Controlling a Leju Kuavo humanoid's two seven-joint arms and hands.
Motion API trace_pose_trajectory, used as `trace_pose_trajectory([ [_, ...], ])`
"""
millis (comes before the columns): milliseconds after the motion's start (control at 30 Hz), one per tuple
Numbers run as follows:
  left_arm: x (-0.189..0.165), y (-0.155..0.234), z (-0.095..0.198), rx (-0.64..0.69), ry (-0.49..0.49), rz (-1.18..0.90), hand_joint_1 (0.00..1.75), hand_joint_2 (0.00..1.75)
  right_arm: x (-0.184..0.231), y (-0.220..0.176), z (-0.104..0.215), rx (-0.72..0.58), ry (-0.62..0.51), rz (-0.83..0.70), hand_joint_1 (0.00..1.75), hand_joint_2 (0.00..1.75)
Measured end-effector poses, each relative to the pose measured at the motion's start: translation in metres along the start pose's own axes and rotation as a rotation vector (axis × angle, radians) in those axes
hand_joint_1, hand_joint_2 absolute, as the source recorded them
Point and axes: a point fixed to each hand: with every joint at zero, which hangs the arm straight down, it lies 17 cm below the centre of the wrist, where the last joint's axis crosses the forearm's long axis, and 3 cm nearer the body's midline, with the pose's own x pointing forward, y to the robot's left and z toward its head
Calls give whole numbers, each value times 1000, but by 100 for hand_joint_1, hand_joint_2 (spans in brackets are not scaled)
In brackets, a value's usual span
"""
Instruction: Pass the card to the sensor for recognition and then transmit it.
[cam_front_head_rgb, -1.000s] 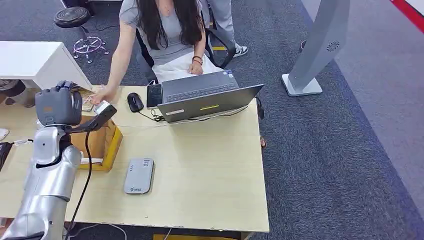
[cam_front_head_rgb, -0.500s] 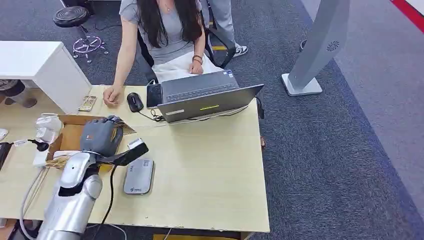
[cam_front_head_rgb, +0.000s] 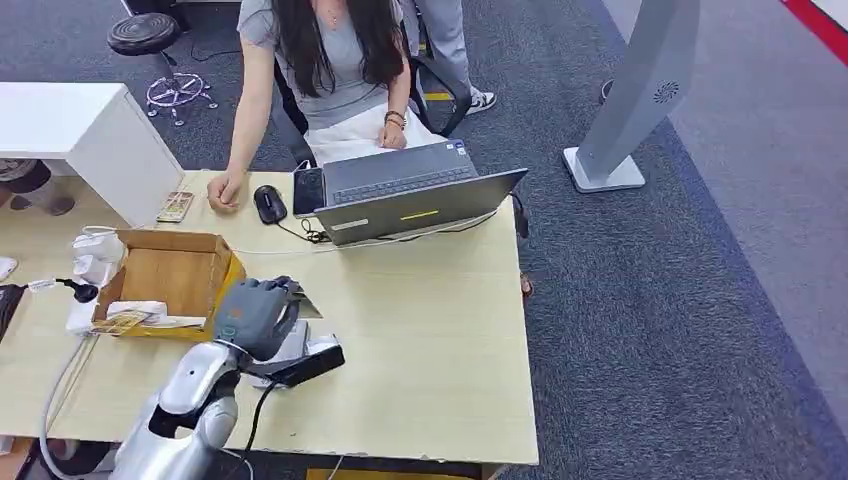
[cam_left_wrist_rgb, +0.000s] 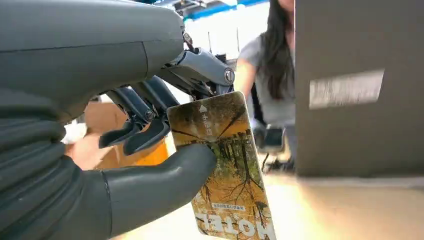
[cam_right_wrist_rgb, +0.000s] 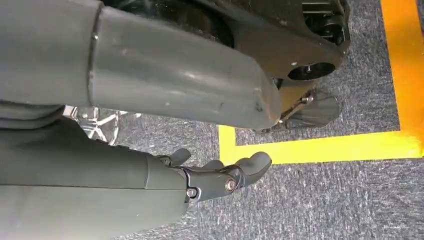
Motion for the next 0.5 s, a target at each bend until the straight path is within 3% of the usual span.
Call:
trace_pose_trajectory([
  [500, -1, -14, 9, -43, -14, -29, 175, 175, 0, 1, 0, 0, 1, -2, 0, 0],
])
